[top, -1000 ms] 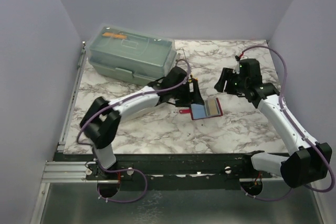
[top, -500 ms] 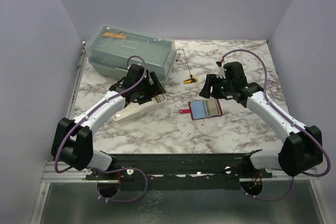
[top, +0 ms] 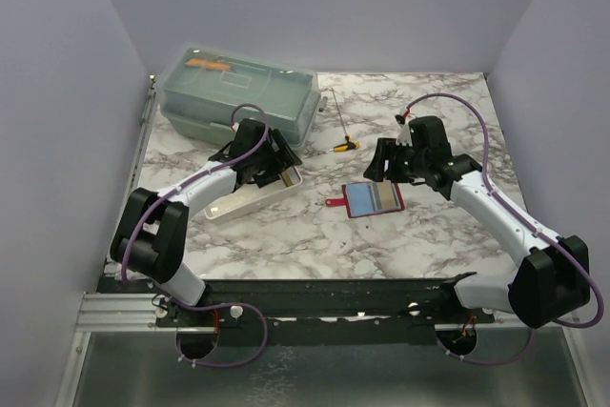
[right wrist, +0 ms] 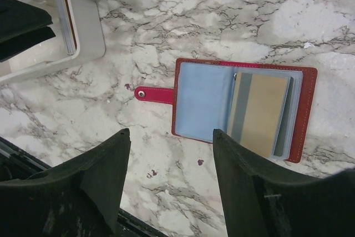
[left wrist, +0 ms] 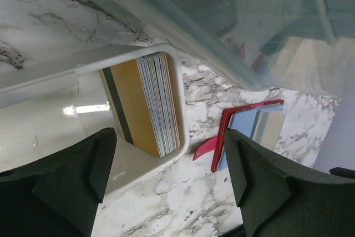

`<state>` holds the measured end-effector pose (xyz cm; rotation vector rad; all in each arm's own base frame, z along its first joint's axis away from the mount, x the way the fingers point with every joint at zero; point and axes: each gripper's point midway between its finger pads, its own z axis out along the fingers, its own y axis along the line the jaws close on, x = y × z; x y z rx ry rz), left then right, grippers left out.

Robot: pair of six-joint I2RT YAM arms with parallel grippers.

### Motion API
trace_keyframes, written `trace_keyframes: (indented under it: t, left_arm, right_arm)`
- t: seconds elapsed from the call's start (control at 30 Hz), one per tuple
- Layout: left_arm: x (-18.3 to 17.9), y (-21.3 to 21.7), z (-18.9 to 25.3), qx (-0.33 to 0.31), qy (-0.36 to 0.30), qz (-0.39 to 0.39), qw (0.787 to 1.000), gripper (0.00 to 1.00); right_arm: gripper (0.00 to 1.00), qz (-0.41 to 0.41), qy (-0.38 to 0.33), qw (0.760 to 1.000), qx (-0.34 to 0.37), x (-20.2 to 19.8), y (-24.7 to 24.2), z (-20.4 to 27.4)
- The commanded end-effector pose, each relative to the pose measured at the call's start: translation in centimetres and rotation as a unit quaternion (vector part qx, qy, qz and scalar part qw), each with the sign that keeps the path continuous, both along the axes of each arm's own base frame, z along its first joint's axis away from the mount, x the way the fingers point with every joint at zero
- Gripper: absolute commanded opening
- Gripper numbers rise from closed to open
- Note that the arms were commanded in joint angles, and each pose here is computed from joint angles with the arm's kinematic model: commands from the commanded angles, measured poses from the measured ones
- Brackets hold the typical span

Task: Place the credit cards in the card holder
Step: Pick up the credit card from the storage box.

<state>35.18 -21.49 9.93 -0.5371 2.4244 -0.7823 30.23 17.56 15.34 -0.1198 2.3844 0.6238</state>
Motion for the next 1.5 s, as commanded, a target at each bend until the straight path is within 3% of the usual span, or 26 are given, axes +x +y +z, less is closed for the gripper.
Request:
trace_keyframes:
  t: [0.0,0.27,0.5,0.77,1.1,1.27,1.47]
  left_arm:
    - [1.3,-1.4,0.2,-0.043,-0.023,-0.003,0.999,0.83]
    - [1.7,-1.9,0.0,-0.060,-0.024,-0.003,0.998,0.74]
    - [1.7,-1.7,0.8,-0.067,-0.040,0.009,0.997,0.52]
    - [1.6,-1.8,0.7,-0.070,-0.037,0.004,0.997,0.33]
    - [1.3,-1.5,0.2,-0.054,-0.021,0.006,0.998,0.18]
    - [1.2,-1.3,0.8,-0.050,-0.018,0.009,0.999,0.00]
    - [-0.1,-0.6,1.2,-0.038,0.008,0.013,0.999,0.00]
  right_arm:
    - [0.65,0.003,0.000,1.000,0.007,-0.5,0.1,0.2]
    - [0.64,0.000,0.002,1.000,0.007,-0.6,0.0,0.0]
    - [0.64,0.001,0.003,1.000,0.007,-0.5,0.1,0.0]
    - [0.64,0.001,0.004,1.000,0.006,-0.6,0.1,0.0]
    - [0.63,0.000,0.002,1.000,0.006,-0.6,0.0,0.1]
    - [0.63,-0.001,0.002,1.000,0.005,-0.6,0.0,0.1]
    - [0.63,-0.002,0.003,1.000,0.004,-0.6,-0.1,0.1]
